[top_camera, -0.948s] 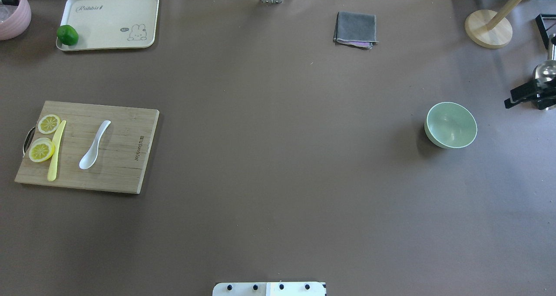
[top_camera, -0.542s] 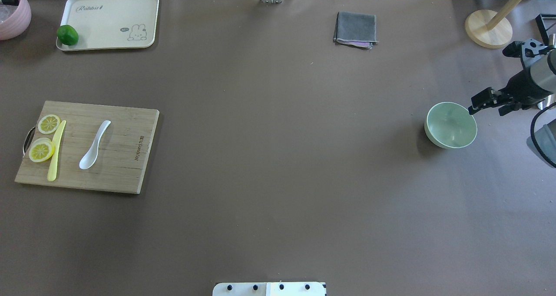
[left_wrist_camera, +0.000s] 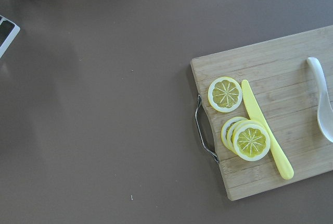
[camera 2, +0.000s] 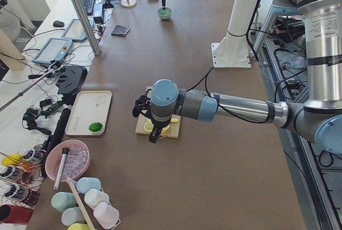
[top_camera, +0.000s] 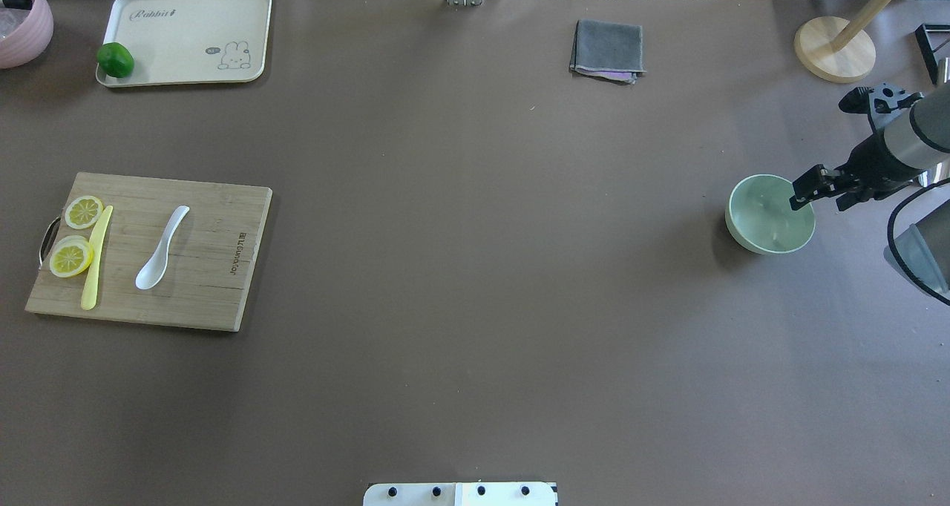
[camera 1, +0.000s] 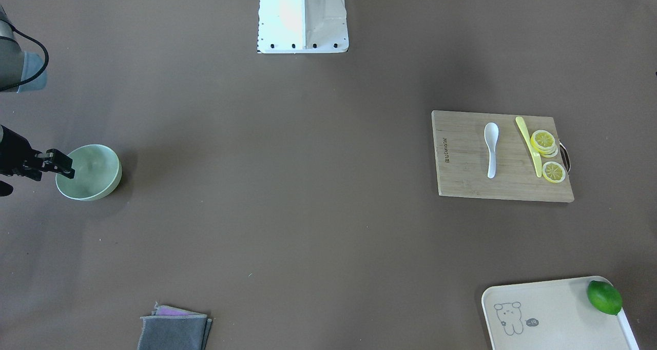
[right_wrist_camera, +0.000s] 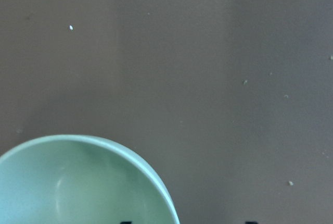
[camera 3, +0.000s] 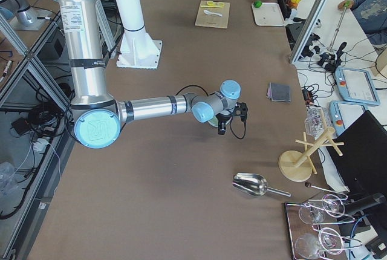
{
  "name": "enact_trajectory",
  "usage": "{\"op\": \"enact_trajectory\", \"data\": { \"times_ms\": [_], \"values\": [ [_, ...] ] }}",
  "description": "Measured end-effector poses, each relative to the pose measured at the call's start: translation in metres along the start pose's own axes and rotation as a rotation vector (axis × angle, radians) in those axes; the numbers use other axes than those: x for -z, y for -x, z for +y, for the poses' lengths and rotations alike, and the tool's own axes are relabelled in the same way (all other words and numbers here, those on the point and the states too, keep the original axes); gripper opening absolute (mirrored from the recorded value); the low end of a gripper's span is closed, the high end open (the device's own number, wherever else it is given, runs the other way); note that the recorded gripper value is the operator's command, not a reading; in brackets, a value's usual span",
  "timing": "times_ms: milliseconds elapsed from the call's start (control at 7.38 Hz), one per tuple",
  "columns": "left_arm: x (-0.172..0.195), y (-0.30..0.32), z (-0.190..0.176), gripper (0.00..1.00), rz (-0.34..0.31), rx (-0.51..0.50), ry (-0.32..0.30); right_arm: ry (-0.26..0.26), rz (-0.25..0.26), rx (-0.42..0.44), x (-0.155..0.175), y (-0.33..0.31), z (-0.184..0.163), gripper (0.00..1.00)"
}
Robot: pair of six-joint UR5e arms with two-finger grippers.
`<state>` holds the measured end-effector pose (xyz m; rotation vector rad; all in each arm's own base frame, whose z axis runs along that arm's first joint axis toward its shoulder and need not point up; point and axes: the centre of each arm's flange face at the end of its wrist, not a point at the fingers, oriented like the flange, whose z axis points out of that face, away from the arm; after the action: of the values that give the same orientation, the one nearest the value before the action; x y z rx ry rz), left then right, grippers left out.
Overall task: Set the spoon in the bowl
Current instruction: 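Reach the right gripper down to the rim of the pale green bowl, then drag the bowl inward with the right gripper while the left arm reaches the spoon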
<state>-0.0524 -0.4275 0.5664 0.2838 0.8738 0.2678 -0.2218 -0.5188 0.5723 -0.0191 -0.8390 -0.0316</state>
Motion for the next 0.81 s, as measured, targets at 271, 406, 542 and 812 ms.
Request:
{"op": "enact_trajectory", "data": {
  "times_ms": [271,406,542,812],
  "values": [
    [0.001,-0.001,-0.001,0.97,0.0,-0.002,-0.002,0.008,-0.001,0.008,-0.004,0.004,0.002,0.0],
    [0.001,-0.002,-0.002,0.98,0.011,0.0,-0.002,0.01,-0.003,0.011,-0.005,0.006,0.003,0.0],
    [-0.001,-0.003,-0.002,0.98,0.033,0.005,-0.001,0.009,-0.009,0.018,-0.003,0.01,0.004,0.0],
    [0.002,-0.013,-0.009,0.98,0.048,0.039,-0.014,0.001,-0.046,-0.001,0.009,0.04,0.008,0.0]
  ]
}}
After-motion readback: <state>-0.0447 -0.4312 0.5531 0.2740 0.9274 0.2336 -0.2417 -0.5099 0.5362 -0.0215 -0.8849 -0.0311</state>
